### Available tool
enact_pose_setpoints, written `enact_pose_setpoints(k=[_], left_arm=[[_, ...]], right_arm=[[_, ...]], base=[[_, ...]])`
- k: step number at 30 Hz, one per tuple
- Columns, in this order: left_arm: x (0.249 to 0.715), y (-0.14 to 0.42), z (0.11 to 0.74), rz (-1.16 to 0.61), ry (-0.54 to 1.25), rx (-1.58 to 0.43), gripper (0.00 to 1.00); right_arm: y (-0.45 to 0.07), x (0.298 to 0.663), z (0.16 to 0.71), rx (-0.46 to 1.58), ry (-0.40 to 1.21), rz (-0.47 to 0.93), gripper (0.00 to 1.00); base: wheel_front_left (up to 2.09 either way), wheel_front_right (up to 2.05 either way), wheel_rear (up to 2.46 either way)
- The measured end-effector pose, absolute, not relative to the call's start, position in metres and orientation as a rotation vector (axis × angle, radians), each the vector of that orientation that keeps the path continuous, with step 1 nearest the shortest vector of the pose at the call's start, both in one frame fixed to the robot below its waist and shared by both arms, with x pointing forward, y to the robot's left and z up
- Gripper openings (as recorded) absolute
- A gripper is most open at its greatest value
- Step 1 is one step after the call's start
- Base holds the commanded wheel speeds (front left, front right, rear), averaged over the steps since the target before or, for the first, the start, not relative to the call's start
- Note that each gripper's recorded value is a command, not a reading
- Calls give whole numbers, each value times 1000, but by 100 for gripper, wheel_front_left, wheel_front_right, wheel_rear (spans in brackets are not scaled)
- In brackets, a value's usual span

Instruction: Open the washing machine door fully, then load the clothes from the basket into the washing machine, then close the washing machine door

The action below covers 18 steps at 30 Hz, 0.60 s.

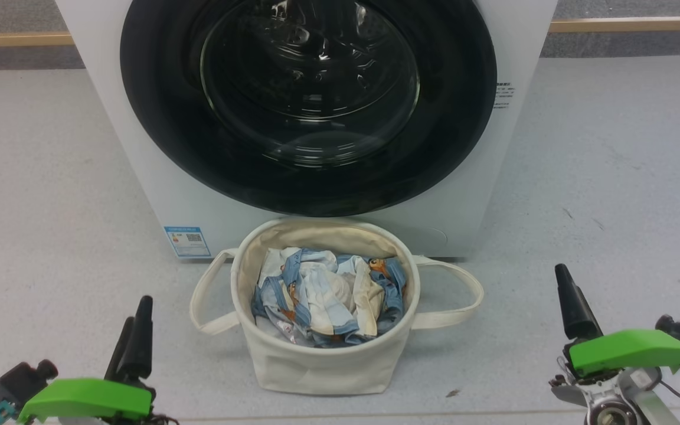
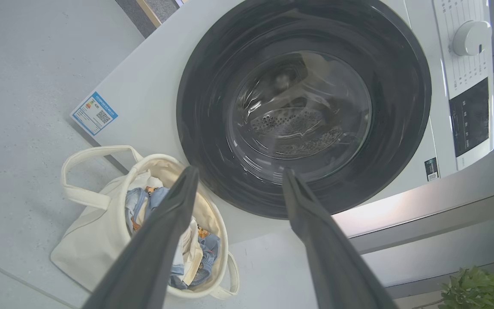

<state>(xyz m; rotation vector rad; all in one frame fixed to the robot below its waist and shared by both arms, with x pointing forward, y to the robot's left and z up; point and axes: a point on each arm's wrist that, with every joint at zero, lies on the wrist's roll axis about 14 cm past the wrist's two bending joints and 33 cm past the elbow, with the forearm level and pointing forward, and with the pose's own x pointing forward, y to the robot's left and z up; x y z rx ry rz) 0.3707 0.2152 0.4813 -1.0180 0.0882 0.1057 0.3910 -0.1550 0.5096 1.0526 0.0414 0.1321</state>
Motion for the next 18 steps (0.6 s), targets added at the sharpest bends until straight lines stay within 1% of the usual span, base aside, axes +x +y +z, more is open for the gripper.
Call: enact_pose_setpoints(k=[8, 18], left_arm=[[370, 216, 480, 91, 96, -880, 100], [375, 224, 494, 75, 50, -738, 100]], right_arm=[[-145, 393, 517, 941, 20, 179, 100], [-131, 399, 528, 810, -3, 245, 100]], base=[[0, 0, 0], [0, 0, 0]])
